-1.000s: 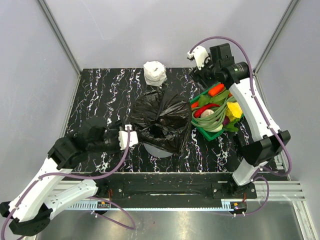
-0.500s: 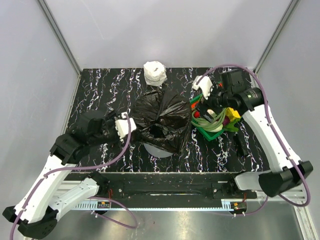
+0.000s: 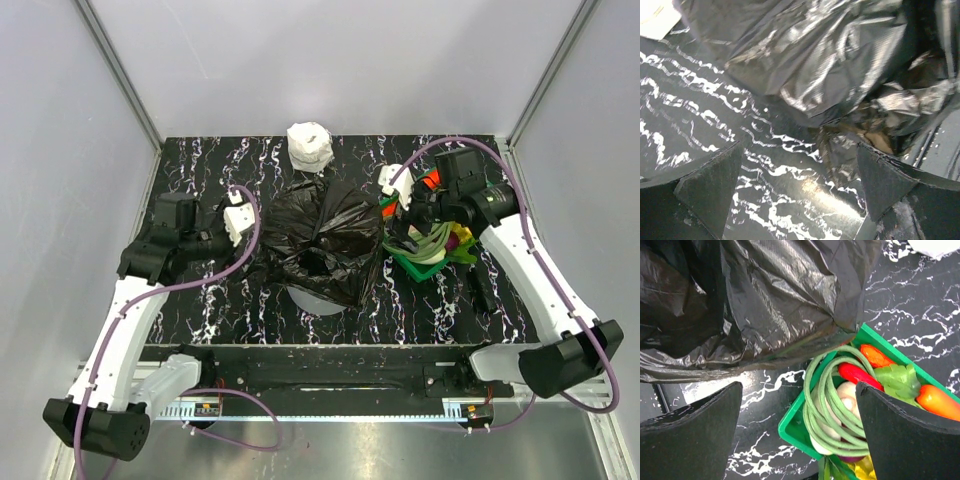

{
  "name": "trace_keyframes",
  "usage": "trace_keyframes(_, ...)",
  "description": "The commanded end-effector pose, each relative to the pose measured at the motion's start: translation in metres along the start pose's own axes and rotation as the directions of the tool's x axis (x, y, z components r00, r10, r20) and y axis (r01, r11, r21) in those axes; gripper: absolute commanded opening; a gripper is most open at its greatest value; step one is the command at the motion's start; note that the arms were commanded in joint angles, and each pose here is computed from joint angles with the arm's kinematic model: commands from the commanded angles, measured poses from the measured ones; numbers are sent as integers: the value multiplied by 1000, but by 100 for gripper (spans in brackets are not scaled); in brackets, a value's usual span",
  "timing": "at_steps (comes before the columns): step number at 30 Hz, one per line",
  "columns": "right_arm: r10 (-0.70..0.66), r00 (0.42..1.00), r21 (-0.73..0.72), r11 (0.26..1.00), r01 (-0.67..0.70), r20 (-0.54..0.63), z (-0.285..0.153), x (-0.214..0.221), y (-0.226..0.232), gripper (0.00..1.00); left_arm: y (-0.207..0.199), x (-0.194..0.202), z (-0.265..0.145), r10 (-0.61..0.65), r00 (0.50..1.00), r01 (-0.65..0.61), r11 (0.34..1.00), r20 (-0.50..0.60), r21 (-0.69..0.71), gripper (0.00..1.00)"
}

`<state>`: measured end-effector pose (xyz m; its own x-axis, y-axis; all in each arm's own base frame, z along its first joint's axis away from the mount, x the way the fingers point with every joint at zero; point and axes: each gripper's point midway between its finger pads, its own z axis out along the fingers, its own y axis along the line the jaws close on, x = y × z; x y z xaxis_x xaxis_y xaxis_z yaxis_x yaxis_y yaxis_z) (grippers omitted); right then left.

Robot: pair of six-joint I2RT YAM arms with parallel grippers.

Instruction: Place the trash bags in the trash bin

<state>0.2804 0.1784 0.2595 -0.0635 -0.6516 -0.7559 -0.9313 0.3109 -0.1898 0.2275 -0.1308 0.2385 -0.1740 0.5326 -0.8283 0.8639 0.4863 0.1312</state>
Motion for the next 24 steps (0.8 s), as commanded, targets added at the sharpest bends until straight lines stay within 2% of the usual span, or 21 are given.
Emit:
trace_keyframes(1,-65,992,-36,997,69,106,9,-23,-3,100,-20,-26,8,70,983,-94,986,170,138,99)
trace_keyframes(8,-59,989,-82,994,70,134,18,-25,1,97,-16,-19,18,76,980,-100,987,184,128,99)
trace_keyframes(10,-57,988,-83,994,70,141,18,-26,1,94,-14,-18,22,73,979,-98,987,188,130,99)
trace_keyframes(13,-50,988,-81,995,62,144,21,-24,1,83,-11,-19,27,72,976,-100,987,205,128,98)
trace_keyframes(15,-51,988,-78,995,63,148,22,-24,1,75,-10,-19,30,71,975,-100,987,212,129,93)
trace_keyframes(20,-46,988,-73,996,57,145,26,-19,1,58,-13,-15,34,56,976,-89,985,212,149,70)
trace_keyframes(24,-39,989,-71,996,49,140,28,-15,1,43,-12,-13,34,65,976,-95,986,208,138,58)
